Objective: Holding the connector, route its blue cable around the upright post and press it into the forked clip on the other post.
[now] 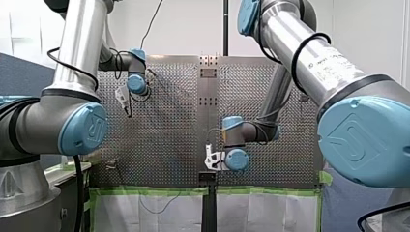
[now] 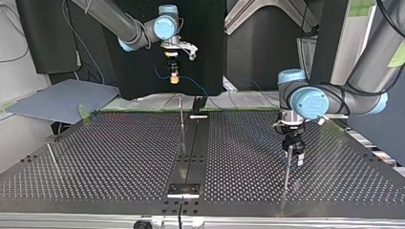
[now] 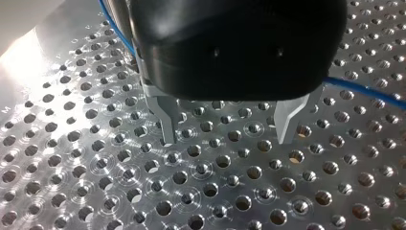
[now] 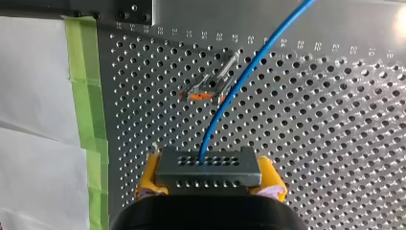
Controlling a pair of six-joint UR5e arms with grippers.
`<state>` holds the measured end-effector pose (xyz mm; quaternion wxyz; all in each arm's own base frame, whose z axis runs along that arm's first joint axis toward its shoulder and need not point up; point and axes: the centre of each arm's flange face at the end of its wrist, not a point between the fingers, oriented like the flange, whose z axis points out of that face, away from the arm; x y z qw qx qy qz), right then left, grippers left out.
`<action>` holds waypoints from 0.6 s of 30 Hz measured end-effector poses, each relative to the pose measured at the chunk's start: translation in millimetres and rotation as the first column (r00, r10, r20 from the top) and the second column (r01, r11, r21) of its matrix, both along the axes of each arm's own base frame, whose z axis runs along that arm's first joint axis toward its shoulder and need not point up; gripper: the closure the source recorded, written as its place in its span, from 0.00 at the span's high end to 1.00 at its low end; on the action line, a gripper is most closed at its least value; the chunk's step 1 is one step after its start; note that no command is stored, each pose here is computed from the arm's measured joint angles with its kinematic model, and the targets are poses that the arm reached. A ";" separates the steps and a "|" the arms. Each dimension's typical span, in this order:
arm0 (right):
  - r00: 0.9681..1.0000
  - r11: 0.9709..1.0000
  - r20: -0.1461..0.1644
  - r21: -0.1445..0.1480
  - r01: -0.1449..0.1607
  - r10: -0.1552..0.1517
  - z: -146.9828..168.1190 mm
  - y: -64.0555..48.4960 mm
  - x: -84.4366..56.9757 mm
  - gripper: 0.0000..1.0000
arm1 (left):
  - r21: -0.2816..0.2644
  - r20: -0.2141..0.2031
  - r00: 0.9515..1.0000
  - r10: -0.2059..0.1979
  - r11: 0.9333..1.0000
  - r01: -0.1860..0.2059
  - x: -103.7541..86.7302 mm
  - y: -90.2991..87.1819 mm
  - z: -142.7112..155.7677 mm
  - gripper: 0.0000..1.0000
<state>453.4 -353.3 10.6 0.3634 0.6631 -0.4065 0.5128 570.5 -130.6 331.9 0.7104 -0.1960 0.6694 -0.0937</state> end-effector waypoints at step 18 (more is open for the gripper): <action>0.998 0.998 0.009 0.012 0.061 -0.061 -50.1 -10.6 -26.8 0.00 | 0.001 0.000 1.000 0.003 1.000 -0.003 -0.1 0.3 0.0 1.00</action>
